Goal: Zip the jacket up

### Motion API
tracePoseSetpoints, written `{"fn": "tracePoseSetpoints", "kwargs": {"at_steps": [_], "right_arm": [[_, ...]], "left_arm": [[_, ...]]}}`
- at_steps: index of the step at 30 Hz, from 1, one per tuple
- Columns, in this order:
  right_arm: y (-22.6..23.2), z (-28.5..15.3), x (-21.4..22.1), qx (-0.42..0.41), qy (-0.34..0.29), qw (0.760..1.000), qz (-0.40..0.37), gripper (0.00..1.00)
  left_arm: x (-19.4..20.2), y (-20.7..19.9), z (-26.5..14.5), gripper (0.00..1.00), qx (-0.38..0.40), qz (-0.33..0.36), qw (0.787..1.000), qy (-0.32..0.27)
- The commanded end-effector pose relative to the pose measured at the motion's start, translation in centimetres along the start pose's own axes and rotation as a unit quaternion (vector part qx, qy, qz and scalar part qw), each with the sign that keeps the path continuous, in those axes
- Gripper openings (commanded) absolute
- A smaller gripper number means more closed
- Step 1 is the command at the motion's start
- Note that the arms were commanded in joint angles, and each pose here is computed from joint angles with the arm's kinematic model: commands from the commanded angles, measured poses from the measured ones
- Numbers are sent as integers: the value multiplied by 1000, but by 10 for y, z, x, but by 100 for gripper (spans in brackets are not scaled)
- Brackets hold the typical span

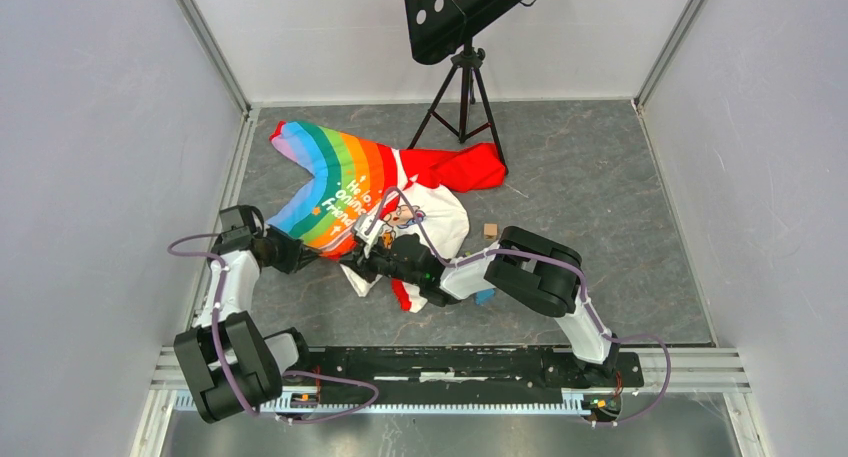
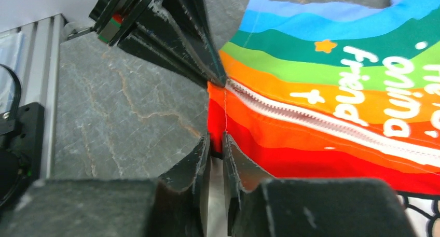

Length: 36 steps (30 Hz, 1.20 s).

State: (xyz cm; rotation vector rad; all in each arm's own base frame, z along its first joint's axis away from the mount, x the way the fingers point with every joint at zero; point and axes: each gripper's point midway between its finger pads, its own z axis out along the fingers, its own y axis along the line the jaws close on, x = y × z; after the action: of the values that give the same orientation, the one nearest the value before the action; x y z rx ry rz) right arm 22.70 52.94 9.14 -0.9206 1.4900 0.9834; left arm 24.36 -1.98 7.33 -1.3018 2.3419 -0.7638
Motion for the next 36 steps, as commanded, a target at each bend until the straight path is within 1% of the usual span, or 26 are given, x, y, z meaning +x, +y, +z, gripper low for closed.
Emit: {"fn": "tracePoseSetpoints", "kwargs": {"at_steps": [1, 4, 6, 8, 9, 11, 14, 17, 20, 22, 25, 28, 31, 34, 36], "right_arm": [[17, 5, -32, -48, 1, 999, 10, 27], [10, 6, -44, -42, 46, 995, 83, 43], [-2, -6, -57, -36, 53, 985, 159, 54], [-10, -26, -67, -48, 33, 970, 238, 62], [-11, -32, -72, -58, 22, 961, 270, 64], [-16, -40, -71, -67, 30, 947, 313, 66], [-18, -49, -71, -80, 32, 926, 368, 68], [-20, -63, -70, -85, 10, 898, 432, 67], [-28, -72, -64, -66, 0, 880, 470, 67], [-32, -77, -62, -61, -6, 871, 488, 67], [-33, -88, -68, -75, -29, 862, 501, 67], [-27, -91, -78, -124, -41, 869, 478, 67], [-27, -91, -72, -131, -38, 871, 471, 67], [-29, -90, -67, -121, -37, 862, 491, 67], [-31, -90, -71, -124, -50, 852, 506, 64]], "left_arm": [[-22, -15, -18, 2, 13, 92, 993, -69], [-17, -28, -22, 2, 50, 117, 988, -85], [-10, -37, -19, 2, 74, 132, 986, -74], [-1, -45, -13, 2, 104, 149, 982, -56], [5, -47, -9, 2, 113, 154, 981, -43], [16, -55, -5, 2, 148, 168, 974, -31], [34, -76, -5, 2, 204, 209, 956, -39], [51, -96, -12, 2, 247, 245, 936, -53], [60, -109, -24, 2, 290, 262, 918, -65], [62, -110, -30, 2, 302, 270, 911, -73], [67, -109, -35, 2, 314, 281, 904, -73], [71, -106, -34, 2, 305, 276, 910, -56], [81, -116, -42, 2, 334, 284, 899, -29], [87, -120, -48, 2, 356, 288, 889, -18], [90, -120, -51, 2, 371, 285, 884, -20]]}}
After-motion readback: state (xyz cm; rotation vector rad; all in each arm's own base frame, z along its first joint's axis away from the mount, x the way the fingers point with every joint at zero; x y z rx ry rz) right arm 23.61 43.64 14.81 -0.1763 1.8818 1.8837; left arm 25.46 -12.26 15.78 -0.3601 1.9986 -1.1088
